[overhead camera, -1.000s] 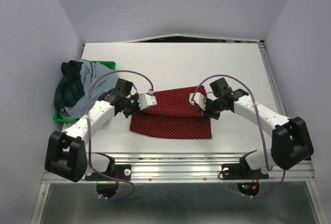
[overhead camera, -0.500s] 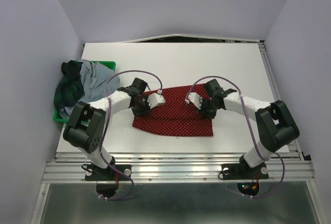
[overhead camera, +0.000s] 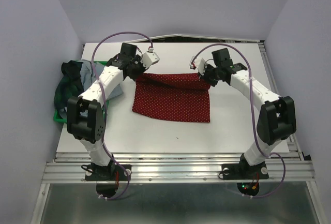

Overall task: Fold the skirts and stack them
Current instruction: Fold the skirt

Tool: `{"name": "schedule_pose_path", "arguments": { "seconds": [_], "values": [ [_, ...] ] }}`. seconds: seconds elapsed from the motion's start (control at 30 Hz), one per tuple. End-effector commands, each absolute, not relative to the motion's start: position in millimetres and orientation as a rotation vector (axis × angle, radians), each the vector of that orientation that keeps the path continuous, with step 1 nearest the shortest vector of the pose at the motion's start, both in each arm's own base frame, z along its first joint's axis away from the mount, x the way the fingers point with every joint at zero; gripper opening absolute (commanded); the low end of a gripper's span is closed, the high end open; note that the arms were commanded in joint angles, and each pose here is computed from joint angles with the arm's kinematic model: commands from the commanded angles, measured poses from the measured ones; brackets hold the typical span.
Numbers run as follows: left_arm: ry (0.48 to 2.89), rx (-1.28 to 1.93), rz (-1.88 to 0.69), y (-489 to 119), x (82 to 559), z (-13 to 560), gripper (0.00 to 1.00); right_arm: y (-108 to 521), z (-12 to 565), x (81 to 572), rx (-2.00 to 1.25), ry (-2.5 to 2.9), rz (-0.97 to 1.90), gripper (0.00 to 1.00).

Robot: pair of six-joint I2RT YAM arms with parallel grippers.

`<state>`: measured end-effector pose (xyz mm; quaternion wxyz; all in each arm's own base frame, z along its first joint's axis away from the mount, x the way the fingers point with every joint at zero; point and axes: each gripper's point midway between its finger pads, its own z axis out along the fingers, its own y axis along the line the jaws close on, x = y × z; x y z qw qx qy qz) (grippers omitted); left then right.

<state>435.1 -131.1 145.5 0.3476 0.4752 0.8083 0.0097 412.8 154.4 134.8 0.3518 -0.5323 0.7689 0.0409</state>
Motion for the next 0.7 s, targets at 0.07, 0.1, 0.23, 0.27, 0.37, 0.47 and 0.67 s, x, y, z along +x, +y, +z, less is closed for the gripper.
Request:
{"name": "schedule_pose_path", "arguments": {
  "seconds": [0.07,0.1,0.23,0.27,0.37,0.47,0.67],
  "values": [
    [2.046,1.263,0.052,-120,405,181,0.0,150,160,368,-1.397,2.01,0.19,0.01],
    [2.055,1.28,0.05,-116,391,174,0.0,153,155,358,-1.412,2.014,0.203,0.01],
    [2.083,1.369,0.019,-107,353,143,0.0,155,120,315,-1.435,2.062,0.266,0.01],
    [2.089,1.398,-0.001,-107,344,134,0.0,153,110,308,-1.434,2.084,0.278,0.01],
    [2.141,1.485,-0.098,-107,308,98,0.0,155,75,290,-1.435,2.125,0.315,0.01],
    [2.195,1.546,-0.123,-110,286,60,0.0,154,41,274,-1.452,2.183,0.331,0.01],
    [2.359,1.555,-0.168,-115,267,5,0.0,149,11,286,-1.449,2.23,0.269,0.01]
  ]
}}
